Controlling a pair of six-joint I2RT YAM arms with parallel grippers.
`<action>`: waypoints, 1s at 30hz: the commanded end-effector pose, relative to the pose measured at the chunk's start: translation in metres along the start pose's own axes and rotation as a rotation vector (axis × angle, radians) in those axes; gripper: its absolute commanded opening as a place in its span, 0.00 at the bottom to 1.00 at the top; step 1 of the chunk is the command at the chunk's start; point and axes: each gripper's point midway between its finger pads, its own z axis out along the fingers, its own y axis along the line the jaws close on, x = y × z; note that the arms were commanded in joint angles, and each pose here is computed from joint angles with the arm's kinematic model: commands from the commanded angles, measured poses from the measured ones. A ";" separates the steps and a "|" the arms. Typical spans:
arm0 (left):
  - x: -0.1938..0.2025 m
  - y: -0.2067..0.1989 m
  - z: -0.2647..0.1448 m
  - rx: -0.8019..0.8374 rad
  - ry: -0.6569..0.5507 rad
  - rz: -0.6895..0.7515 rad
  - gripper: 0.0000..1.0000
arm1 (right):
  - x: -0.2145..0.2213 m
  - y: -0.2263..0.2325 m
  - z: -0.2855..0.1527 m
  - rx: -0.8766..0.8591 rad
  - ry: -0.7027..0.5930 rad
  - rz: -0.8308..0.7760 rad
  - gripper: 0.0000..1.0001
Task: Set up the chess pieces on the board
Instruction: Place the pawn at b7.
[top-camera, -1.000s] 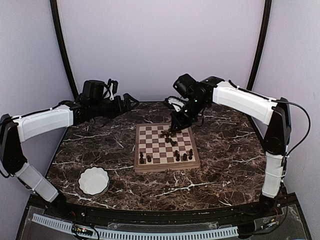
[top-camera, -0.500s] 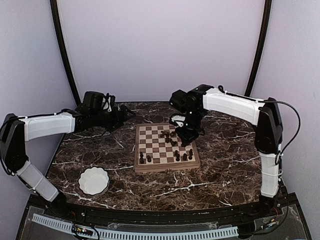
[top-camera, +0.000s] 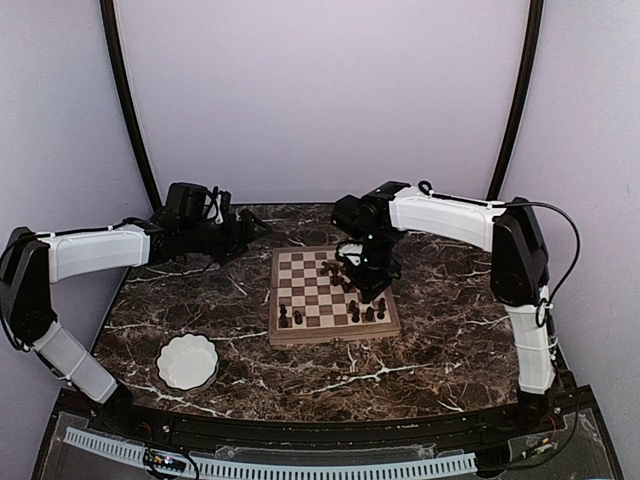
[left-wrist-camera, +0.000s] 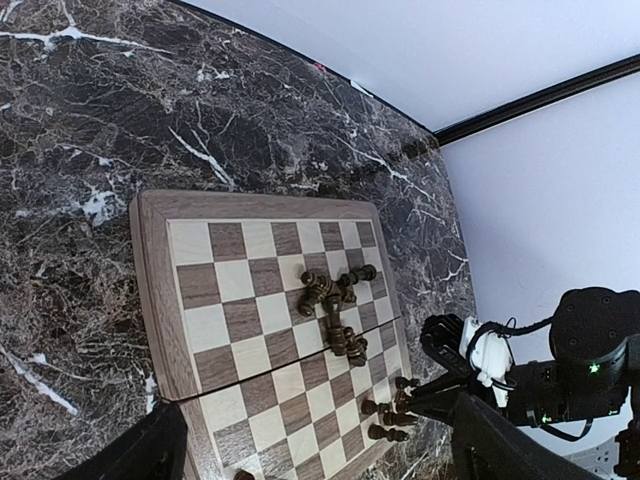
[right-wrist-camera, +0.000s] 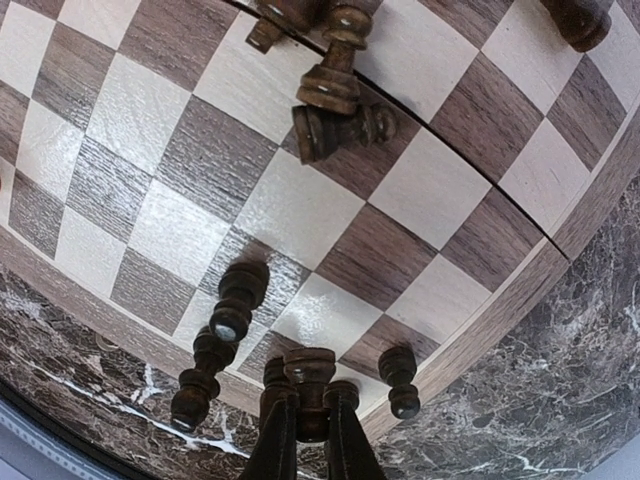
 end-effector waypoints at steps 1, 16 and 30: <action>-0.004 -0.012 -0.006 0.040 -0.013 0.007 0.94 | -0.004 0.003 0.006 0.009 0.009 -0.014 0.07; 0.000 -0.009 -0.001 0.035 0.004 -0.009 0.94 | -0.003 0.001 0.018 0.023 0.037 -0.004 0.15; 0.000 -0.010 0.007 0.049 0.024 -0.012 0.93 | -0.012 -0.003 -0.002 0.012 -0.018 0.024 0.27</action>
